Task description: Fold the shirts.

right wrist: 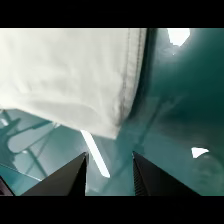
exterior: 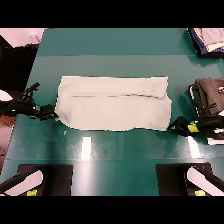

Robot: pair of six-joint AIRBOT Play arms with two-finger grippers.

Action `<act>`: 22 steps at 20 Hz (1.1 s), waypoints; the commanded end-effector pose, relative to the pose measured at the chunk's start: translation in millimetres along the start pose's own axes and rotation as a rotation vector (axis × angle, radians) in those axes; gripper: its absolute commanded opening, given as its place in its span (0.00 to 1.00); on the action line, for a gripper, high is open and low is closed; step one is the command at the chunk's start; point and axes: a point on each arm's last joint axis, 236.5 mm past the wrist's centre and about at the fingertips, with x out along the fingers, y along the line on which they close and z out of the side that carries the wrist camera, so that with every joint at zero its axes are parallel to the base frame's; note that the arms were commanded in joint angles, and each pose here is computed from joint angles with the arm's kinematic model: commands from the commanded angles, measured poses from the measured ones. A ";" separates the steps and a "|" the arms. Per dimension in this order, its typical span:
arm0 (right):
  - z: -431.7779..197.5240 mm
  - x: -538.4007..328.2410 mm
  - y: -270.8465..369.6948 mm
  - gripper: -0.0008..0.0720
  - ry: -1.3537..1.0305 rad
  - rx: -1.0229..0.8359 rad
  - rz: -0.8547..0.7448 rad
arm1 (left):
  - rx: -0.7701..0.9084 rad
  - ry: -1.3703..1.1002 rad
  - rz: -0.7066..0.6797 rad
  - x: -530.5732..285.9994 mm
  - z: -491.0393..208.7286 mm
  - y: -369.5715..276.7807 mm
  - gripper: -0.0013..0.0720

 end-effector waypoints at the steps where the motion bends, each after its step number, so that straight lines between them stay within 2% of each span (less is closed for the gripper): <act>1: 8.1 28.0 5.3 0.49 -0.013 0.028 0.048 | -0.002 -0.002 -0.012 -0.8 0.6 -3.4 0.05; 4: 20.5 31.9 14.6 0.48 -0.070 0.001 0.052 | -0.002 -0.002 -0.012 -0.8 0.6 -3.4 0.05; 5: 23.3 29.3 15.4 0.43 -0.092 -0.017 0.042 | -0.002 -0.002 -0.012 -0.8 0.7 -3.3 0.05; 6: 26.2 25.0 14.3 0.42 -0.118 -0.037 0.025 | -0.002 -0.002 -0.012 -0.8 0.7 -3.3 0.05; 7: 27.1 19.7 15.5 0.19 -0.139 -0.057 0.017 | -0.001 -0.002 -0.011 -0.8 0.5 -3.1 0.05; 8: 28.0 11.8 16.6 0.03 -0.167 -0.081 0.007 | 0.002 0.012 -0.005 -0.9 -2.7 -1.6 0.05; 12: 14.3 -33.8 19.4 0.03 -0.217 -0.174 -0.049 | 0.018 0.108 0.020 -5.4 -27.0 2.6 0.05; 17: -30.1 -103.6 -5.7 0.03 -0.218 -0.218 -0.292 | 0.040 0.051 0.032 -42.8 -51.8 -20.8 0.05; 20: -48.6 -124.2 -1.2 0.03 -0.278 -0.260 -0.350 | 0.033 0.081 -0.067 -53.6 -87.0 -52.9 0.05; 22: -49.9 -127.0 7.6 0.03 -0.323 -0.289 -0.353 | 0.038 0.050 -0.126 -58.9 -83.3 -69.8 0.05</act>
